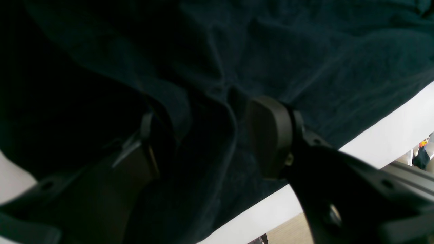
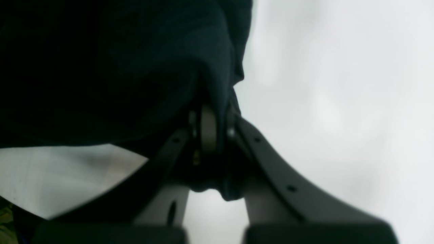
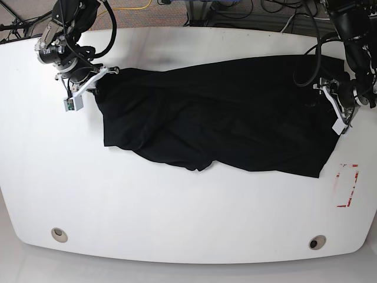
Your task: Fold the T-shirt properly
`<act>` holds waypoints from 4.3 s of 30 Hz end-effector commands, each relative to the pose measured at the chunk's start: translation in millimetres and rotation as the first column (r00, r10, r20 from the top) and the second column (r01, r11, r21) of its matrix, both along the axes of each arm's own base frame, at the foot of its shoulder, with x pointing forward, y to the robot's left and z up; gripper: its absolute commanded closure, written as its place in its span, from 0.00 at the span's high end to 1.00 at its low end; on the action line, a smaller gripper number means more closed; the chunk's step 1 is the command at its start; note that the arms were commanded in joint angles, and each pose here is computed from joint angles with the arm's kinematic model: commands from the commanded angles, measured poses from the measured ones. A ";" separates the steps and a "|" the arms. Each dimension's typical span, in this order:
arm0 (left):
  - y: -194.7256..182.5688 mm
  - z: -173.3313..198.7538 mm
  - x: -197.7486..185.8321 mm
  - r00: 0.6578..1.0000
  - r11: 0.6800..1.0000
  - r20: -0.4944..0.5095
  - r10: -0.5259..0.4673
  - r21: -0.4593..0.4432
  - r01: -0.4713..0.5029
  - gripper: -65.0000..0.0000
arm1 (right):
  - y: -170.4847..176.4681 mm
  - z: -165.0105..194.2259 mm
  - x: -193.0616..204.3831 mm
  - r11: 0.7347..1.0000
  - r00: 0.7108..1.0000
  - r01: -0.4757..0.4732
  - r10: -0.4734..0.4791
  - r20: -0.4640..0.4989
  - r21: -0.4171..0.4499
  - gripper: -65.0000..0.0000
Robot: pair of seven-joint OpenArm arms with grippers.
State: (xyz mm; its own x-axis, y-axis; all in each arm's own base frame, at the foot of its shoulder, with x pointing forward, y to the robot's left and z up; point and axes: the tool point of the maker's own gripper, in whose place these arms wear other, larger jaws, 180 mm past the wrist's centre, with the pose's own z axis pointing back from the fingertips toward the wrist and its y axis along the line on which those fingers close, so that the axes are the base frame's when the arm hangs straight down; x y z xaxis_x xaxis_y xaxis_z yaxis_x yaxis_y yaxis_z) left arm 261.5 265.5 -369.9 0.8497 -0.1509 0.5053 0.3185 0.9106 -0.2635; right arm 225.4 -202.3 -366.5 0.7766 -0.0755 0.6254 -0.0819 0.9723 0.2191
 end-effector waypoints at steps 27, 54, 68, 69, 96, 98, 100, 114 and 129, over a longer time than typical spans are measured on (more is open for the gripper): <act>14.2 16.2 17.0 0.999 0.973 0.050 0.012 0.230 -0.023 0.00 | -2.5 15.0 8.6 1.000 0.998 -0.012 0.013 0.062 -0.017 0.00; 40.8 153.4 58.5 0.886 0.910 0.463 0.028 0.354 -0.214 0.00 | -38.1 71.2 63.4 0.987 0.973 -0.028 0.063 0.223 -0.159 0.00; 45.4 212.0 88.6 0.796 0.905 0.605 0.028 0.323 -0.277 0.00 | -58.8 125.0 102.7 0.969 0.932 -0.011 0.099 0.350 -0.247 0.00; 45.4 216.3 90.5 0.788 0.905 0.615 0.028 0.320 -0.281 0.00 | -61.0 130.0 106.7 0.968 0.927 -0.007 0.100 0.361 -0.250 0.00; 14.7 349.9 150.5 0.553 0.923 0.831 -0.055 0.253 -0.289 0.00 | -66.7 284.5 215.4 0.938 0.772 -0.013 0.230 0.593 -0.347 0.00; 15.1 359.1 156.1 0.544 0.924 0.837 -0.052 0.247 -0.291 0.00 | -68.3 296.2 220.7 0.932 0.764 -0.012 0.243 0.598 -0.362 0.00; 17.6 370.8 160.2 0.530 0.925 0.847 -0.045 0.236 -0.299 0.00 | -69.2 308.6 226.1 0.926 0.755 -0.012 0.255 0.604 -0.376 0.00; 27.2 464.3 174.7 0.372 0.945 0.928 -0.024 0.143 -0.296 0.00 | -57.8 433.3 252.6 0.872 0.641 0.017 0.366 0.675 -0.490 0.00; 21.3 533.5 175.0 0.255 0.958 0.966 -0.049 0.118 -0.263 0.00 | -35.4 534.8 238.0 0.779 0.537 0.090 0.487 0.689 -0.621 0.00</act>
